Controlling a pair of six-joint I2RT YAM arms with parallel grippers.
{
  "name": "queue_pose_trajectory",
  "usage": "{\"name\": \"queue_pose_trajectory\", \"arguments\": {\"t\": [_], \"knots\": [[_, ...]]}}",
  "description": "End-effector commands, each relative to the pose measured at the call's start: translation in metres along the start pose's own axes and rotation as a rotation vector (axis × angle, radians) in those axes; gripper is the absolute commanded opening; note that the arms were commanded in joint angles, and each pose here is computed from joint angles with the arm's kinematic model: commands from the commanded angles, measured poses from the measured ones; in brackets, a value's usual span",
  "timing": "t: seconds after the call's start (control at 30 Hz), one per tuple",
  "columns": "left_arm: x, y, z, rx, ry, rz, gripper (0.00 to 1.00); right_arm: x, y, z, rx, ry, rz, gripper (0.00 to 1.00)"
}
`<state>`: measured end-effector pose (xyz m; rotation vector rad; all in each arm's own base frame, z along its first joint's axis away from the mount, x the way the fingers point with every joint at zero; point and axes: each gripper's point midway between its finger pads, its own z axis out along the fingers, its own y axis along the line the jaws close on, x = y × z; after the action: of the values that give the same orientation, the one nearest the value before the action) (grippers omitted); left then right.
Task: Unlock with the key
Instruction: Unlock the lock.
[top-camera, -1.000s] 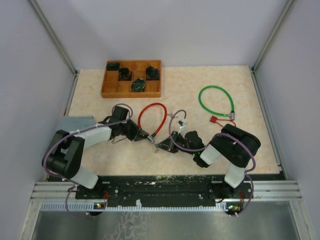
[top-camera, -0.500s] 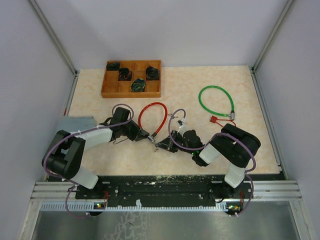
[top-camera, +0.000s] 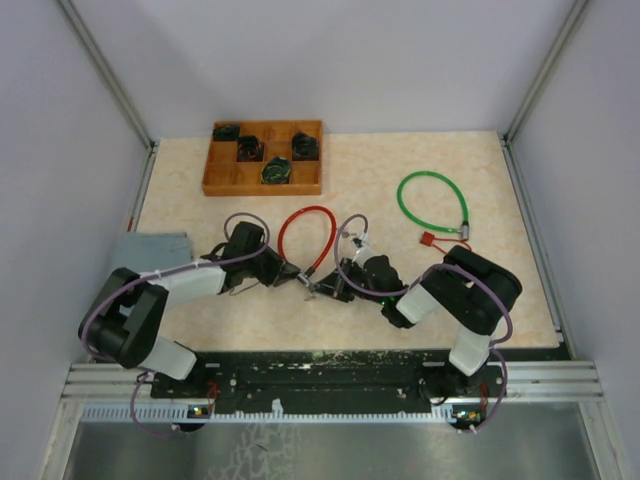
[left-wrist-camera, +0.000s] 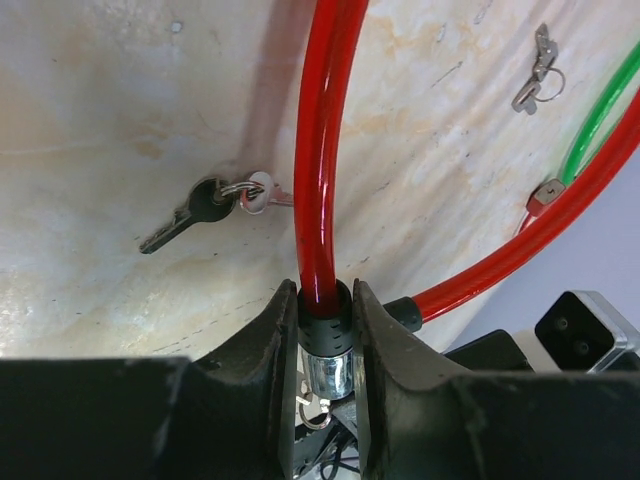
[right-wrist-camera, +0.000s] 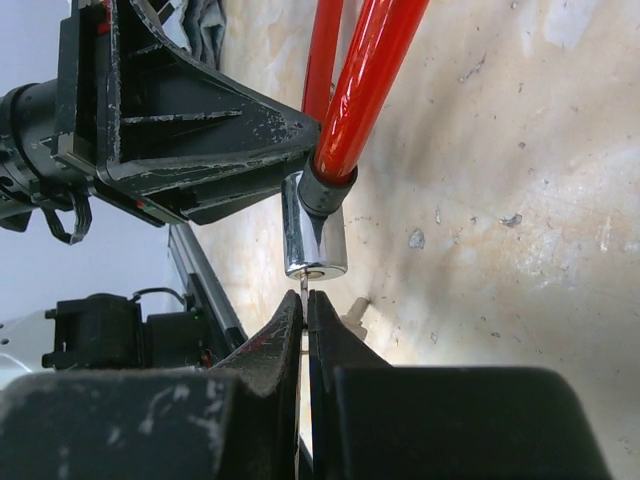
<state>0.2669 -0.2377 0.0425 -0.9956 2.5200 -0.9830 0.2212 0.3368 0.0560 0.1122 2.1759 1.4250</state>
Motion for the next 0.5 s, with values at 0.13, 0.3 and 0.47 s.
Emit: {"name": "queue_pose_trajectory", "arguments": {"t": [0.13,0.3,0.47], "knots": [[0.038,-0.026,-0.03,0.183,0.152,0.078,0.35,-0.06,0.052,0.001,-0.159,-0.208,-0.036,0.0],[0.032,-0.028,-0.039,0.257,0.118,0.093,0.63,-0.057,0.057,-0.003,-0.182,-0.201,-0.028,0.0],[0.032,-0.031,-0.041,0.295,0.123,0.106,0.74,-0.056,0.065,-0.004,-0.221,-0.19,-0.007,0.0]]}}
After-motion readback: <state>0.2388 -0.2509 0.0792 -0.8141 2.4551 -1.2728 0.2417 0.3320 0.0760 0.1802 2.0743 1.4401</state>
